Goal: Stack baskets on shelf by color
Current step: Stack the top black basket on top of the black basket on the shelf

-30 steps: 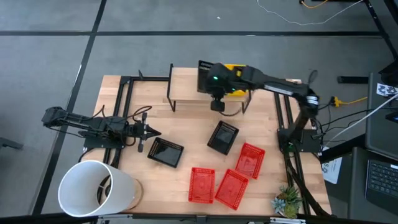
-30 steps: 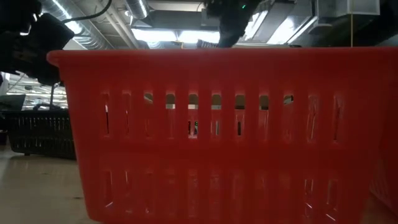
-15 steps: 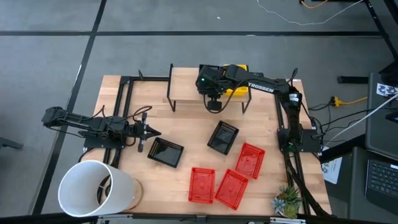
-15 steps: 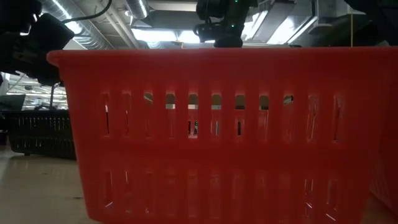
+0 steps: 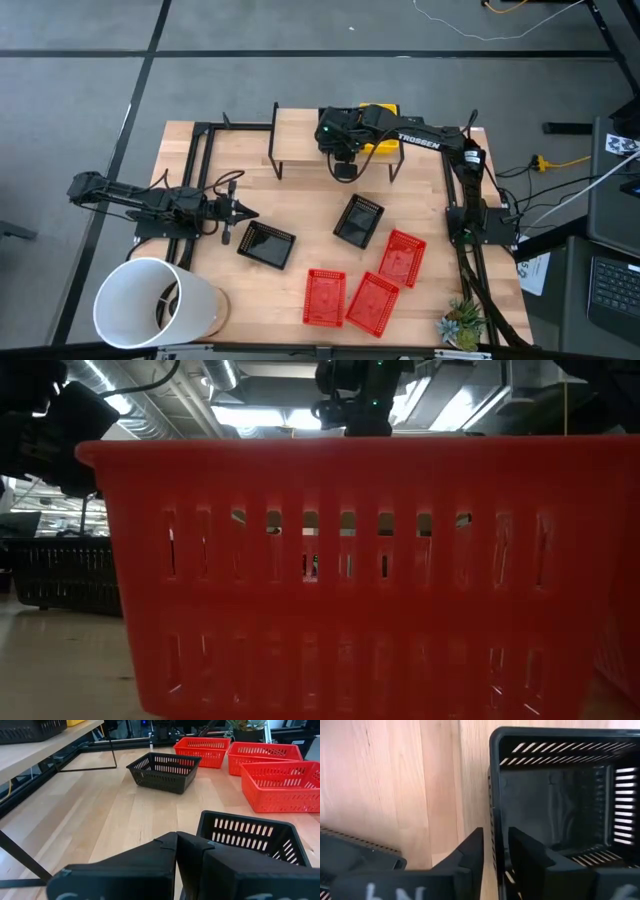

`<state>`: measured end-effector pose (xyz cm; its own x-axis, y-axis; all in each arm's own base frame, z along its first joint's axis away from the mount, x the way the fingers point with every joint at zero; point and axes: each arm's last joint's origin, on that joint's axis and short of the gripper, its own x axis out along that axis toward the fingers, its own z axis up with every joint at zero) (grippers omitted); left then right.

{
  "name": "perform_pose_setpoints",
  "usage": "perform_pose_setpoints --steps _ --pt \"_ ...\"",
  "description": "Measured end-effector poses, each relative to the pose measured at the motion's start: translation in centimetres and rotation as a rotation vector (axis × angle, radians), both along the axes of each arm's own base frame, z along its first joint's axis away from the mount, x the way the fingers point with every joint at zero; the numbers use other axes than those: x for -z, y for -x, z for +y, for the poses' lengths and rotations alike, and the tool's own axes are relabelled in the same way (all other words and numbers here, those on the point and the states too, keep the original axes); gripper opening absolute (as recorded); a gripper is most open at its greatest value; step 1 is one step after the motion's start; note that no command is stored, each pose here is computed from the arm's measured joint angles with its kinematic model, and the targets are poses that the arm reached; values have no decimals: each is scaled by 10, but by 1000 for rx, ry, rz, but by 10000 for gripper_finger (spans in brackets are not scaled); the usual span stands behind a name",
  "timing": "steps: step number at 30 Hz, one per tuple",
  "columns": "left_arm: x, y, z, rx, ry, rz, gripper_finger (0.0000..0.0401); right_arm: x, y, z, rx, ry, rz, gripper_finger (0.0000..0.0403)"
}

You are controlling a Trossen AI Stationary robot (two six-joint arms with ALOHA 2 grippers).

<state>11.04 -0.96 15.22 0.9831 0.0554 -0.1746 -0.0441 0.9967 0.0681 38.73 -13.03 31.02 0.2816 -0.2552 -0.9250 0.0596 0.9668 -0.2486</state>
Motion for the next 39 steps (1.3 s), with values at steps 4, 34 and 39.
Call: perform_pose_setpoints --steps 4,34,39 --pt "0 0 0 0 0 0 0 -17 0 6 12 7 -30 103" --pt "0 0 0 -1 10 -1 0 112 12 211 259 -348 184 98" --pt "0 0 0 -5 28 -2 0 120 14 207 284 -231 155 98"
